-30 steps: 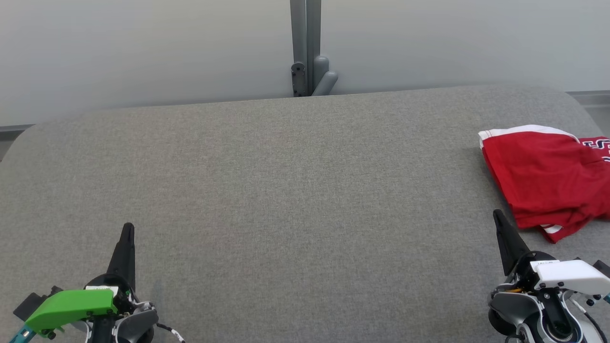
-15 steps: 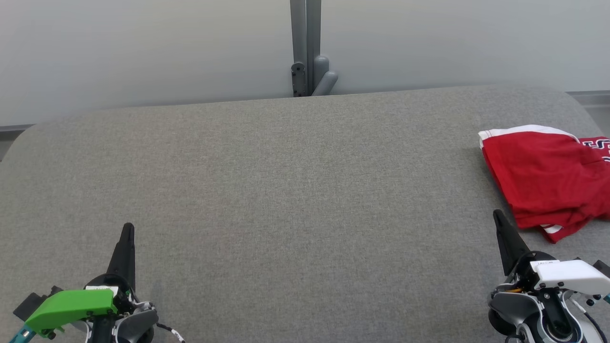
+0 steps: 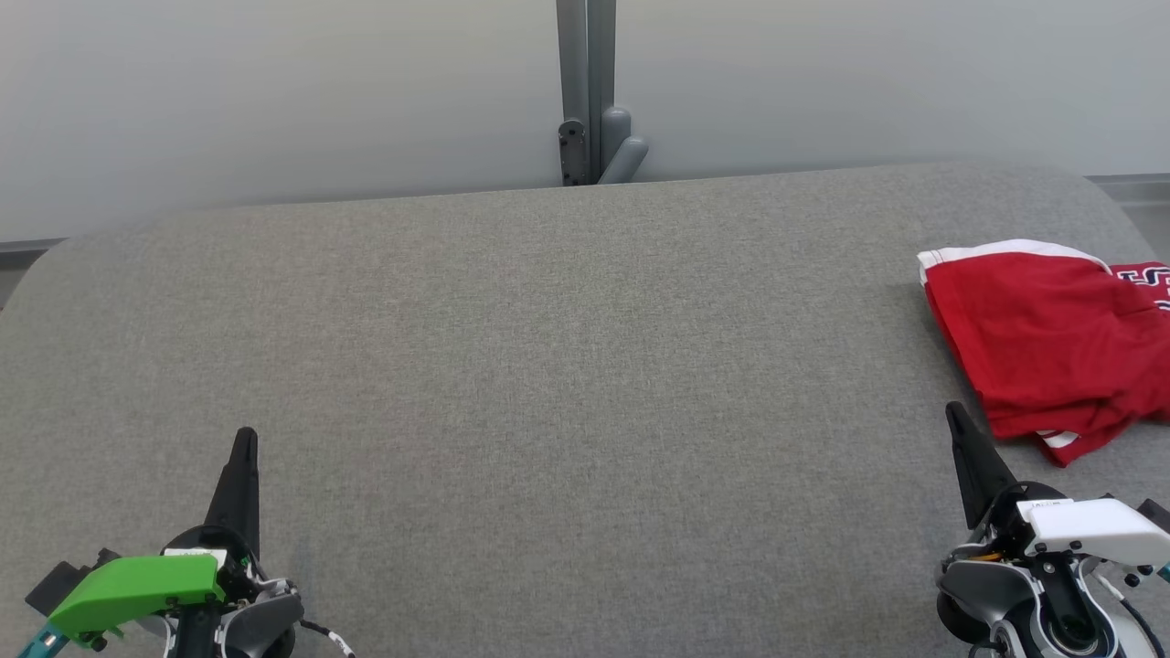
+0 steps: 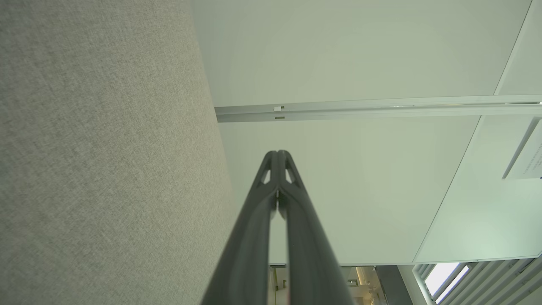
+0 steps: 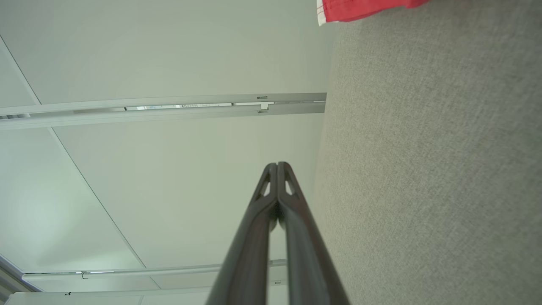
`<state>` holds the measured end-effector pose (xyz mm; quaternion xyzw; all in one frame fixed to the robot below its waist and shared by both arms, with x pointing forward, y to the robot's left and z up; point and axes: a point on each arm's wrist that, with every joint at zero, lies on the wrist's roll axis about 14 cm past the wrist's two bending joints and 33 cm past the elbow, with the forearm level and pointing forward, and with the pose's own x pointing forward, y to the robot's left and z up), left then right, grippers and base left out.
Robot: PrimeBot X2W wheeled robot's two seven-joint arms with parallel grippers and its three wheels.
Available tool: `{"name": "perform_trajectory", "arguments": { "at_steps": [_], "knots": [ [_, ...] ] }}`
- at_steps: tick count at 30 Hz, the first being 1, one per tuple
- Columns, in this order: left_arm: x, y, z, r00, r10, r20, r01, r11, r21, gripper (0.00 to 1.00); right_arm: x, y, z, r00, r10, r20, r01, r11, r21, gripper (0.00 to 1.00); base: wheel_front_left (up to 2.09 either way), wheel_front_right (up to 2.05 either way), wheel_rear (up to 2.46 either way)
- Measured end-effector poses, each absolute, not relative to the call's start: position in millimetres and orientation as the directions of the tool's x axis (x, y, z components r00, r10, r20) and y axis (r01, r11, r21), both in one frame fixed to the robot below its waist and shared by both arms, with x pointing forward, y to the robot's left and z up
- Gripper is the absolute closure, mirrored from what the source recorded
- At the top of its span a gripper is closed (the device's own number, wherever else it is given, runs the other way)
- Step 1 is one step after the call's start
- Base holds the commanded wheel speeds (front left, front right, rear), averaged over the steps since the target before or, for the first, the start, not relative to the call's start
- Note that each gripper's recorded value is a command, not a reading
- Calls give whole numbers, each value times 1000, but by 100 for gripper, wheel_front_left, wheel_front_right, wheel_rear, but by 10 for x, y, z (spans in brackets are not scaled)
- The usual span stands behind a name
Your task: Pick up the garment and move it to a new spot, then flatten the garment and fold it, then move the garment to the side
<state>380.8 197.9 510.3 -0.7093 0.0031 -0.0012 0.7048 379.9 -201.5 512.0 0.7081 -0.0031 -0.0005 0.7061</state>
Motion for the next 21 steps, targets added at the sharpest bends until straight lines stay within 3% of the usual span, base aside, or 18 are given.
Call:
{"name": "perform_trajectory", "arguments": {
  "at_steps": [21],
  "knots": [
    [3808, 1979, 5103, 1000, -6, -3, -3, -6, -1000, 100, 3799, -2015, 5119, 1000, -5, 4, -4, -3, 1000, 100, 0, 0, 0]
  ]
}}
